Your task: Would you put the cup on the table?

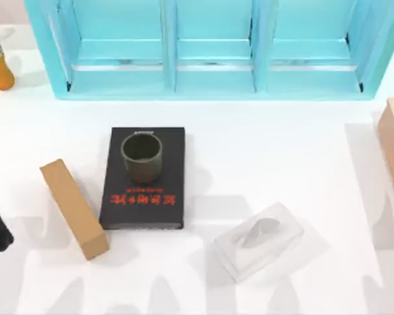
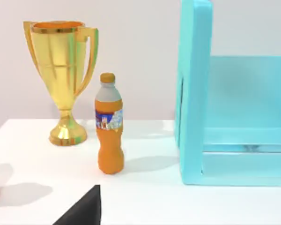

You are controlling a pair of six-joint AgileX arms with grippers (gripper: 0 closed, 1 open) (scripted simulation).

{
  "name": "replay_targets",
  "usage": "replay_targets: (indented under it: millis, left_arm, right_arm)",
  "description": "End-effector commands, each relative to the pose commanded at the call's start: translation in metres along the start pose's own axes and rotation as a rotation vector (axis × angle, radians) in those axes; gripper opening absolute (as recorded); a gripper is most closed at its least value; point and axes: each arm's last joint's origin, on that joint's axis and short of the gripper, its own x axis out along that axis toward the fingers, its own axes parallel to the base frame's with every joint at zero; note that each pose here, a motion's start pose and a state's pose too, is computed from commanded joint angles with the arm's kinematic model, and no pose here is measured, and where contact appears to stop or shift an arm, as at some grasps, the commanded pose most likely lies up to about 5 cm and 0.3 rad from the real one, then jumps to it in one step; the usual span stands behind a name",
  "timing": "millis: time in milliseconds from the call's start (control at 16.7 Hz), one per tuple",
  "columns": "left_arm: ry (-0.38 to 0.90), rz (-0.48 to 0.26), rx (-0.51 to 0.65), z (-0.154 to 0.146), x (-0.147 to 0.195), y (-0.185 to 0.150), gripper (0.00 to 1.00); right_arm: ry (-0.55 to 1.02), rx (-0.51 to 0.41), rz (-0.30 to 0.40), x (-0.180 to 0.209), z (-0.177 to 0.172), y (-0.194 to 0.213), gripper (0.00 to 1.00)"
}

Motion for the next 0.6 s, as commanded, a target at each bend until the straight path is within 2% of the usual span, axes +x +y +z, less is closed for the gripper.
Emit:
replay_targets:
  millis: [180,300,600]
  left_arm:
    - [0.000,0.000,0.000,0.000,0.000,0.000,1.00]
    - [0.000,0.000,0.000,0.000,0.000,0.000,1.00]
    - [0.000,0.000,0.000,0.000,0.000,0.000,1.00]
  right_arm:
    - [0.013,0.002,0.004,0.000,0.000,0.000,1.00]
    - [0.085,0.013,0.023,0.002,-0.002,0.002,1.00]
    - [0.477,0.063,0.102,0.011,0.002,0.015,1.00]
